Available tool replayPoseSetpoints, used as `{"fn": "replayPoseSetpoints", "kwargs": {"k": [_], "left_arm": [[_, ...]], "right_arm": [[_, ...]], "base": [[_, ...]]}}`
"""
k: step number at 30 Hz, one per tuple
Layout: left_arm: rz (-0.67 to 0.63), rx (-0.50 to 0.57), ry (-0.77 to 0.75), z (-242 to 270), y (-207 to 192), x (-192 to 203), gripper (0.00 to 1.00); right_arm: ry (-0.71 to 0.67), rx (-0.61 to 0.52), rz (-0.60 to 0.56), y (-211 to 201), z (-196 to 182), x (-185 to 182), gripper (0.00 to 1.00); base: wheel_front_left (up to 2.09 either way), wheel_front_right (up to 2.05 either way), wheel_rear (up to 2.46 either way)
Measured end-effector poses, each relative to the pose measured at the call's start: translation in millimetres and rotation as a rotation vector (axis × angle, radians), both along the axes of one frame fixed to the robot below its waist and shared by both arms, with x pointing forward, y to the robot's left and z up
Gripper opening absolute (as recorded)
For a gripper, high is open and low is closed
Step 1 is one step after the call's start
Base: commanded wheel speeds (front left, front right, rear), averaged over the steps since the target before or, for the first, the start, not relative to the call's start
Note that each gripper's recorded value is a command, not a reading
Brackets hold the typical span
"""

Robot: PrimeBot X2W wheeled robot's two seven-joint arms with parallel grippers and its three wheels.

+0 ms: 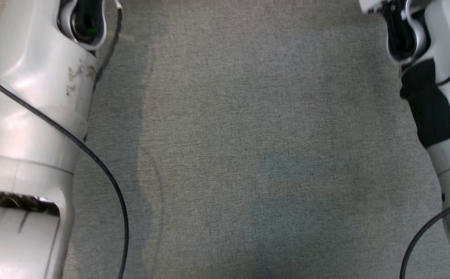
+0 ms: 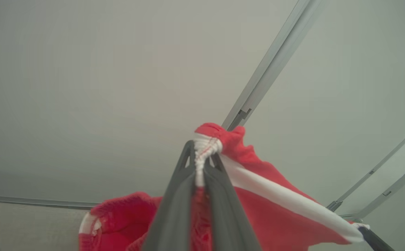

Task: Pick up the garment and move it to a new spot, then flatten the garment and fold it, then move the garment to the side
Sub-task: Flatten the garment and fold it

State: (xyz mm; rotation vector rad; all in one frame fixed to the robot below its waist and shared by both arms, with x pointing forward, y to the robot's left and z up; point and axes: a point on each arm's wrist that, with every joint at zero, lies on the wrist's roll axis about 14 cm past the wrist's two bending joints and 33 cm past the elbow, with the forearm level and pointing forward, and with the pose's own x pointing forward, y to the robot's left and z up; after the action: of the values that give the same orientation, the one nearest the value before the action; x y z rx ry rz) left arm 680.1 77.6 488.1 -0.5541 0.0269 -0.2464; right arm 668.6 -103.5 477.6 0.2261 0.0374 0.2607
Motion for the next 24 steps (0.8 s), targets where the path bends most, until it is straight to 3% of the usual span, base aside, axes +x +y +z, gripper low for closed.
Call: {"fn": "replayPoseSetpoints", "kwargs": {"k": [6,12,24], "left_arm": [[0.002,-0.005,0.042,-10.6,7.5,-33.2,0.00],[-0.065,0.115,0.156,-41.1,9.5,-97.6,0.00],[-0.159,0.297,0.293,-71.7,16.8,-176.9,0.00]], "right_arm": [[0.068,-0.018,0.029,4.4,-21.0,-27.3,0.00],[0.153,-0.072,0.089,15.2,-36.8,-74.0,0.00],[0.274,-0.192,0.168,24.2,-45.6,-122.5,0.00]], "base": [[0.00,0.00,0.00],[0.00,0.00,0.00],[0.00,0.00,0.00]]}}
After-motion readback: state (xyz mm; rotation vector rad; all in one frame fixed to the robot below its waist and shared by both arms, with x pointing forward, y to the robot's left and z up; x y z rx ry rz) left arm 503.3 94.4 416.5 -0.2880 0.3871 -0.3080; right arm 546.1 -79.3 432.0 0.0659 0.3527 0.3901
